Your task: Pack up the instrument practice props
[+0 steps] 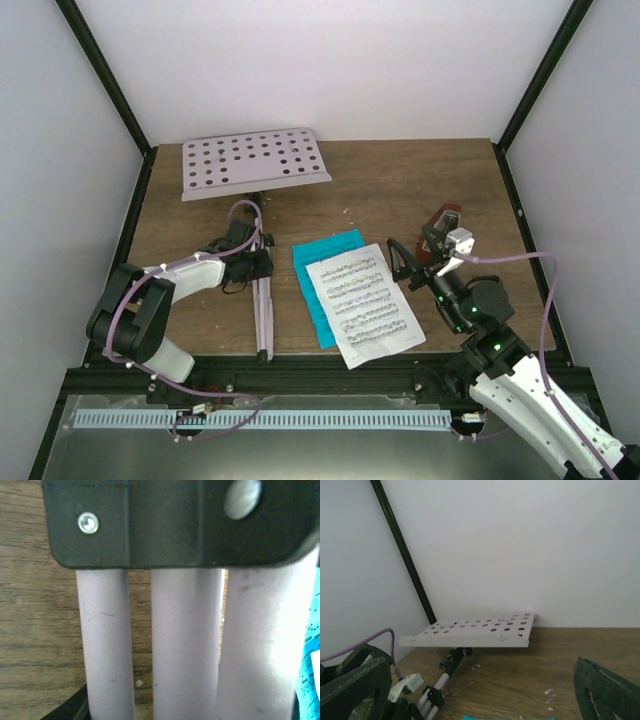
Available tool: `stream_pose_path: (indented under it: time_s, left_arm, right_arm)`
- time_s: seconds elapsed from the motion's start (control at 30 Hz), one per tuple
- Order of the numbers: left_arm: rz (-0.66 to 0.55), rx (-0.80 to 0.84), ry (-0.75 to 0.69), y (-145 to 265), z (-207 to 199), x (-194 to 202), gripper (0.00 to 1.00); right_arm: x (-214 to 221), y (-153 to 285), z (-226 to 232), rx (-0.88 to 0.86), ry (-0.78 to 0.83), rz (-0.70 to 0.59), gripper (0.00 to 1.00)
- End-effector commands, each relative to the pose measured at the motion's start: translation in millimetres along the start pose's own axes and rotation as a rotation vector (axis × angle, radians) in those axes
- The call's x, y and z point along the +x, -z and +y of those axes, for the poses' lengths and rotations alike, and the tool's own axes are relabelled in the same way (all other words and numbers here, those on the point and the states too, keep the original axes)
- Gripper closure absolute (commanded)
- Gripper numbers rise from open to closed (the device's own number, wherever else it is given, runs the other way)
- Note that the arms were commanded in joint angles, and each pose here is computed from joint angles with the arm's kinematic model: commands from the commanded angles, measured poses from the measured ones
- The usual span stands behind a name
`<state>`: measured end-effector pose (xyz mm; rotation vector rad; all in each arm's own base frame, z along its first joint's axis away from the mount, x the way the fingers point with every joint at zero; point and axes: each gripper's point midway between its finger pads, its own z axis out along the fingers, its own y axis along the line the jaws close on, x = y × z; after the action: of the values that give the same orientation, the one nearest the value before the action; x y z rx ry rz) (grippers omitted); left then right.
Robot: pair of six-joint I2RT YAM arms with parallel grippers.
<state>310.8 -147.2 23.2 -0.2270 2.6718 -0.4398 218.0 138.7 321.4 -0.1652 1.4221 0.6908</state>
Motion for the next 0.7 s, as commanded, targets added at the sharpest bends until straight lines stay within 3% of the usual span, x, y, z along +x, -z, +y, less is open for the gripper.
stream_pose_path:
  time_s: [0.0,0.17,0.67]
  left_arm:
    - [-0.195,0.012,-0.034,-6,-13,-49,0.77]
    - [-0.18,0.013,-0.02,-10,-12,-46,0.61]
    - [-0.146,0.001,-0.027,-20,-14,-41,0.41]
  right_arm:
    - [7,4,-9,0.046,0.015,0.018,0.0]
    - [10,3,-12,0.058,0.017,0.022,0.0]
    - [14,10,-20,0.095,-0.003,0.022,0.0]
